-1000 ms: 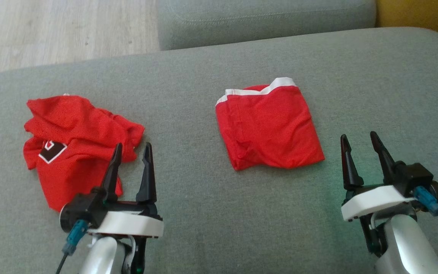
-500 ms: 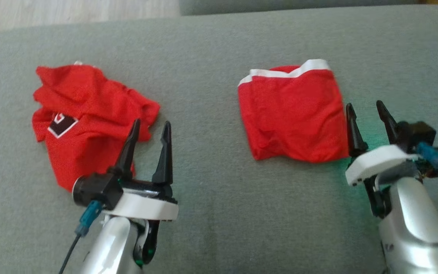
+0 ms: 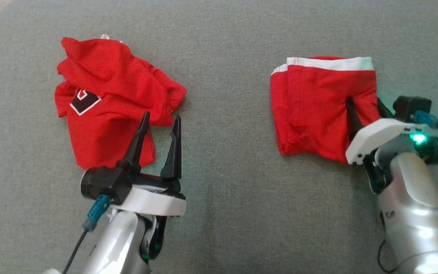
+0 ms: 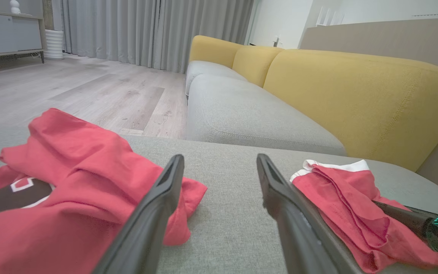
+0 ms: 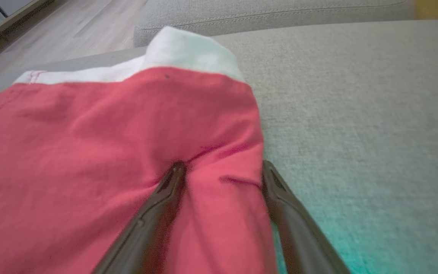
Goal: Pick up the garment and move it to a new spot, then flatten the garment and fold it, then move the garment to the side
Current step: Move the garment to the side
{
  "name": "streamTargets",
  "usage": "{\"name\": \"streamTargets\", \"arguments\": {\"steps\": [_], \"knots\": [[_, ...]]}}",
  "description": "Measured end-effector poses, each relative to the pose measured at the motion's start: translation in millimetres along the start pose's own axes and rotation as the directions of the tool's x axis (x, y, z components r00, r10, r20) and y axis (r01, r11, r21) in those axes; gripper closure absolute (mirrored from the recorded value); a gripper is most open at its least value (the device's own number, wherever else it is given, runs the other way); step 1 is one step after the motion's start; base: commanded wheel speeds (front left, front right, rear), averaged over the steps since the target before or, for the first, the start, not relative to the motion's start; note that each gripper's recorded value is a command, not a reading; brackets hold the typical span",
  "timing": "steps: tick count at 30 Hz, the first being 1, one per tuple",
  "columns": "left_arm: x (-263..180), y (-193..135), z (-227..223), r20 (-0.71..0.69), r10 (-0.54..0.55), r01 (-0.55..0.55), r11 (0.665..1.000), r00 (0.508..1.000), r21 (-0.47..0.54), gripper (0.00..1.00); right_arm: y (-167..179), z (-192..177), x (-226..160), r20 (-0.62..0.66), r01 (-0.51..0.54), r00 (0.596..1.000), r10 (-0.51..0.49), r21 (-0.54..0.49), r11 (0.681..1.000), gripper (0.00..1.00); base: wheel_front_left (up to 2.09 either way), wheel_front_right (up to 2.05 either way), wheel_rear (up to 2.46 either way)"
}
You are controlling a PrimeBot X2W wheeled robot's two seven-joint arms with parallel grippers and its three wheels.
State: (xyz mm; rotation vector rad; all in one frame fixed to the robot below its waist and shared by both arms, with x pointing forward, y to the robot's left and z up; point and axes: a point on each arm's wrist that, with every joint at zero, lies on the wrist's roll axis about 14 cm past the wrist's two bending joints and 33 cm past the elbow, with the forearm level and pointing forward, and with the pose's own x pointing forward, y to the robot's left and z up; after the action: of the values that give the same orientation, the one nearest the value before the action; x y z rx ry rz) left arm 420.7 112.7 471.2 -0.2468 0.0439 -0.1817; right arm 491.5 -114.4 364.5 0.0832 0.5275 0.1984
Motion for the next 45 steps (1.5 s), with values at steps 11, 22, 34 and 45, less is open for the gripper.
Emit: {"name": "streamTargets", "arguments": {"steps": [11, 22, 34, 45], "knots": [[12.5, -20.9, 4.1, 0.016, -0.063, 0.063, 0.998, 0.998, 0.001, 0.0, 2.3, 12.8, -6.5, 0.068, -0.024, 0.997, 0.037, -0.19, 0.982, 1.0, 0.0, 0.0, 0.0], [34.2, -103.6, 4.0, 0.022, -0.311, 0.311, 0.95, 0.95, 0.001, 0.0, -70.7, 43.5, -38.5, 0.126, 0.103, 0.991, -0.055, -0.412, 0.905, 1.0, 0.0, 0.0, 0.0], [65.9, -138.5, -7.3, 0.028, -0.417, 0.418, 0.908, 0.909, -0.032, 0.0, -210.5, 57.0, -60.3, 0.06, 0.278, 0.954, -0.293, -0.541, 0.794, 1.0, 0.0, 0.0, 0.0], [80.1, -113.4, -24.4, 0.001, -0.364, 0.363, 0.931, 0.932, -0.046, 0.0, -260.4, 55.9, -50.9, 0.021, 0.344, 0.917, -0.398, -0.545, 0.764, 1.0, 0.0, 0.0, 0.0]]}}
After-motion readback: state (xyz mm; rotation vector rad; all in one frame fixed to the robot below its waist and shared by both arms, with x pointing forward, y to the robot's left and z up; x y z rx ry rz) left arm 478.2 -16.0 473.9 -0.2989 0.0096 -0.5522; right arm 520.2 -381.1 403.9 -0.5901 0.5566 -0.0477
